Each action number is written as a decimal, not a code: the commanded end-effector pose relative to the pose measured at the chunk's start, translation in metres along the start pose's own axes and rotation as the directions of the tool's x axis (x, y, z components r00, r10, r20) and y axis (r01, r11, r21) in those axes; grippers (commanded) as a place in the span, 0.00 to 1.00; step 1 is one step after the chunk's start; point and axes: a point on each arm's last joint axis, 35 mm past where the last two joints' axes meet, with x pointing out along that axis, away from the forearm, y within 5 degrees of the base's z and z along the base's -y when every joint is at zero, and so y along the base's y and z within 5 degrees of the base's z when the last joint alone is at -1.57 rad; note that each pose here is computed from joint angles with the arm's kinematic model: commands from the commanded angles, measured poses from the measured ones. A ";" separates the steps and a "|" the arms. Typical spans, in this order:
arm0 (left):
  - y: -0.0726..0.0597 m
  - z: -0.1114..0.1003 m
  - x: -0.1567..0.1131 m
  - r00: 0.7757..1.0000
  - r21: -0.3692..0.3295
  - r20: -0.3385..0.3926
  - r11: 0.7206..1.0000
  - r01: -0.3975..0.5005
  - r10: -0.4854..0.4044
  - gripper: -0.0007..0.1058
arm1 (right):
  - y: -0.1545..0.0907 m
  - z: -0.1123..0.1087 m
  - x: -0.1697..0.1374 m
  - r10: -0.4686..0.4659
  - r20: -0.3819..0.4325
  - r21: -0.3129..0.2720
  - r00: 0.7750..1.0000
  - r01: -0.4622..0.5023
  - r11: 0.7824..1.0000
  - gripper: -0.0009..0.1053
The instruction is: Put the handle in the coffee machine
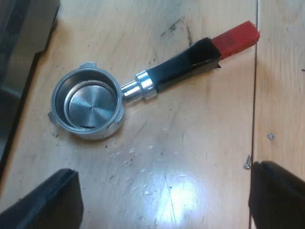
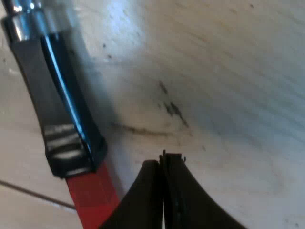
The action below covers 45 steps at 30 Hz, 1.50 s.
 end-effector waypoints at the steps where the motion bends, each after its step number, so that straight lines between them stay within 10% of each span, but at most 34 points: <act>1: 0.000 0.002 0.000 1.000 -0.002 0.013 1.000 -0.004 0.004 0.70 | 0.005 0.009 0.011 -0.005 0.001 -0.006 1.000 0.005 1.000 0.01; 45: -0.005 -0.024 -0.018 0.992 -0.125 -0.129 0.992 -0.019 0.002 0.70 | 0.081 0.046 0.053 0.257 0.074 -0.103 0.964 -0.248 0.963 0.01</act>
